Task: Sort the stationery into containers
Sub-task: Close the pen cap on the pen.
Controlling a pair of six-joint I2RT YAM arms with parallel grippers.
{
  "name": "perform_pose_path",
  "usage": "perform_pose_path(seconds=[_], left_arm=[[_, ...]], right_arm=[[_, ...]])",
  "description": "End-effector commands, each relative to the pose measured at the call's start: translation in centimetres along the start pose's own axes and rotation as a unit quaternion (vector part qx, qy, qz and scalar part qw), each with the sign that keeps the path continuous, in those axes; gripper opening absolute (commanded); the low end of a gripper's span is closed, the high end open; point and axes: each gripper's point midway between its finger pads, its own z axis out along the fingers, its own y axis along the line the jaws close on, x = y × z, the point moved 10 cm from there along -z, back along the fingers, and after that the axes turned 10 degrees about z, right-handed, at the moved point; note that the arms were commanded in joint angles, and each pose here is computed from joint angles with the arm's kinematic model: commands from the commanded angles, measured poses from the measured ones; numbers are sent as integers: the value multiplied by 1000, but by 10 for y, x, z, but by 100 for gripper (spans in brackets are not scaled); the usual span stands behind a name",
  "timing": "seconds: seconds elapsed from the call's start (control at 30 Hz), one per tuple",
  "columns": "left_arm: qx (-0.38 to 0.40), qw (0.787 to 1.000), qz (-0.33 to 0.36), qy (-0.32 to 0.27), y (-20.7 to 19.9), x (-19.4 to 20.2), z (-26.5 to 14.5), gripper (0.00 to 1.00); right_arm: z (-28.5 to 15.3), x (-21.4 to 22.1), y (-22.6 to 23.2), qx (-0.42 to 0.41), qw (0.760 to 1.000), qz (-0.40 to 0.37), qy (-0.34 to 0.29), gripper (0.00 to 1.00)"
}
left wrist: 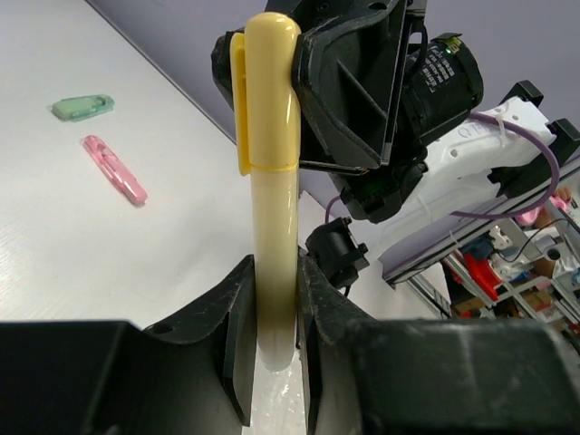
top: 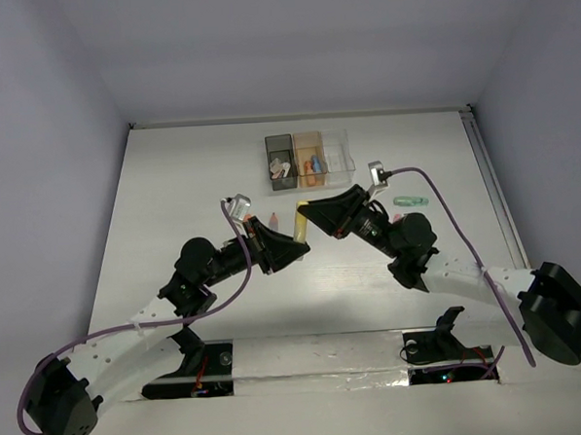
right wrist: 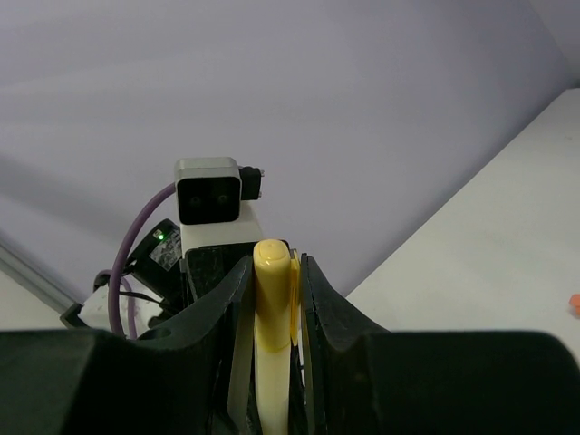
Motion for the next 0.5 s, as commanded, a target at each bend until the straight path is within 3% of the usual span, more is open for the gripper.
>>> perform_pose_path(seconds=[0.0, 0.47], left_arm=[[65, 962, 96, -246, -51, -106, -2, 0], [55, 953, 124, -272, -55, -129, -9, 0]], right_arm=[[-38, 70, -30, 59, 976, 46, 202, 0], [-61, 102, -44, 104, 965, 76, 227, 0]])
